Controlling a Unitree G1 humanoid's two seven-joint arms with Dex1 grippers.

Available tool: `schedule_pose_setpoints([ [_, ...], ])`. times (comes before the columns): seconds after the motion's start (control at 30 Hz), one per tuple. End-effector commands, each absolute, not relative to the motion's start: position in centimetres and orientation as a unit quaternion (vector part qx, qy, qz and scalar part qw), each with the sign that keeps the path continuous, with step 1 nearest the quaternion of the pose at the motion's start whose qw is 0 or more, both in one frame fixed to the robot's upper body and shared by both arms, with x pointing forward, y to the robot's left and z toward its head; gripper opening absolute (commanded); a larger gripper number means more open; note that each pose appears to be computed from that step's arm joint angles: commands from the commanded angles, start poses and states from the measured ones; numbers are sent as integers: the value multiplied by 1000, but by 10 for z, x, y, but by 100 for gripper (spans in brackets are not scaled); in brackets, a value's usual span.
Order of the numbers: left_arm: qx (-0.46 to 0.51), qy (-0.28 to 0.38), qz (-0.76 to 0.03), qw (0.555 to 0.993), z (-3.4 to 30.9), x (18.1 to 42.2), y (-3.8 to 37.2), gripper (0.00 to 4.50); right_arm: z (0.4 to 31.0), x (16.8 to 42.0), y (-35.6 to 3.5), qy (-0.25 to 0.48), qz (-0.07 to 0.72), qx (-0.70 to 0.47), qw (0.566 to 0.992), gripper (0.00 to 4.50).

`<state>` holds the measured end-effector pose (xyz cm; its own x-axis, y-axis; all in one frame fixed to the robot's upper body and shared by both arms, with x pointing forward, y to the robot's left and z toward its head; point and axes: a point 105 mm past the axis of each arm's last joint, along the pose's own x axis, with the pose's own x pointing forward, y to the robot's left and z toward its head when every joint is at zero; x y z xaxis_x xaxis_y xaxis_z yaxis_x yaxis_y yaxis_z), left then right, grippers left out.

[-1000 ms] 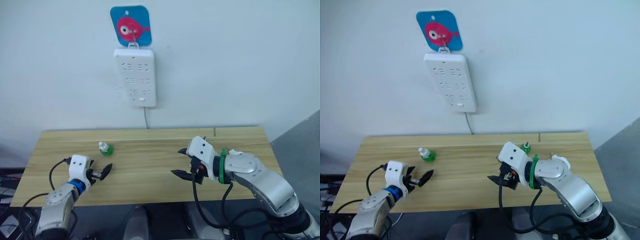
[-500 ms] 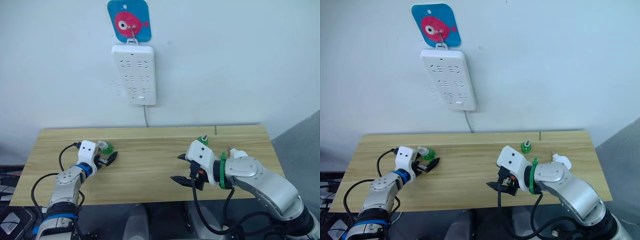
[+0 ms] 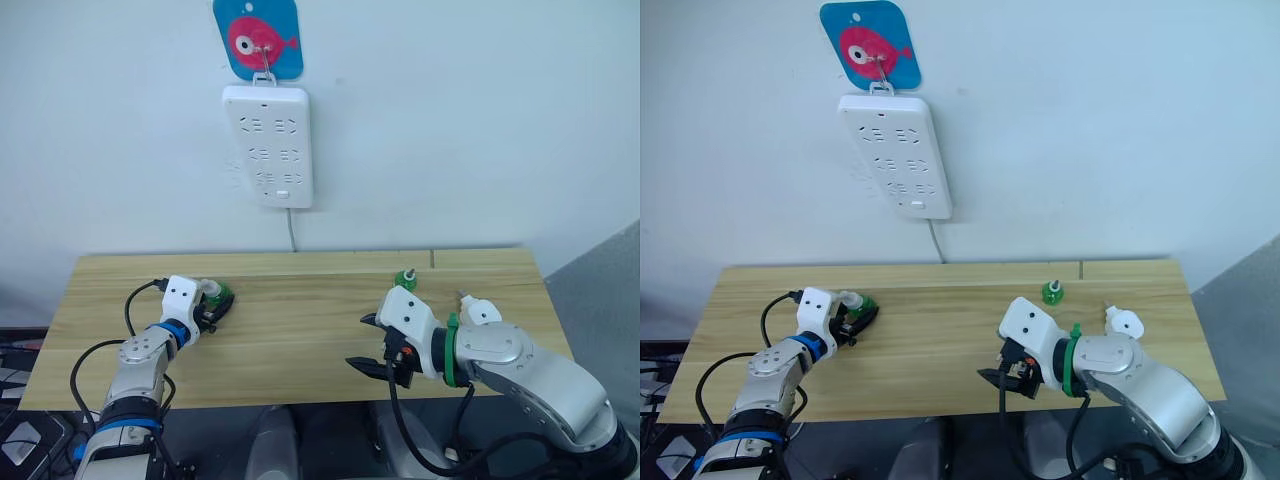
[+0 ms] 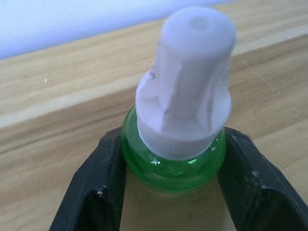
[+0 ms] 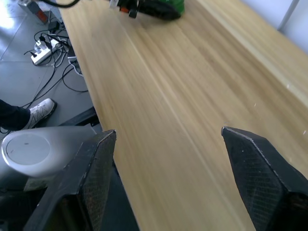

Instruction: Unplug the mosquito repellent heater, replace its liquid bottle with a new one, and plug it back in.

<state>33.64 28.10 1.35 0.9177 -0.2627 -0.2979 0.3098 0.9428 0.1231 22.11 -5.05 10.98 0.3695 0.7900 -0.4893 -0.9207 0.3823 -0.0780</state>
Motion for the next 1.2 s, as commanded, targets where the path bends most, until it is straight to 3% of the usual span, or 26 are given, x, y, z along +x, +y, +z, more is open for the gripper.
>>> schedule_pose_setpoints([
  [0.03,89,142,-152,974,9,331,281,226,122,213,-48,161,539,-180,807,367],
  [0.2,129,121,-243,954,23,317,263,226,125,218,-49,154,542,-183,806,367],
  [0.43,155,43,-424,891,82,301,186,226,147,236,-38,100,567,-180,798,367],
  [0.7,134,91,-573,804,115,278,138,226,182,250,-4,50,604,-131,785,367],
  [0.9,158,80,-608,774,137,282,127,226,185,255,13,62,617,-111,776,367],
  [1.2,176,71,-629,754,143,280,121,226,184,262,25,61,618,-89,779,367],
])
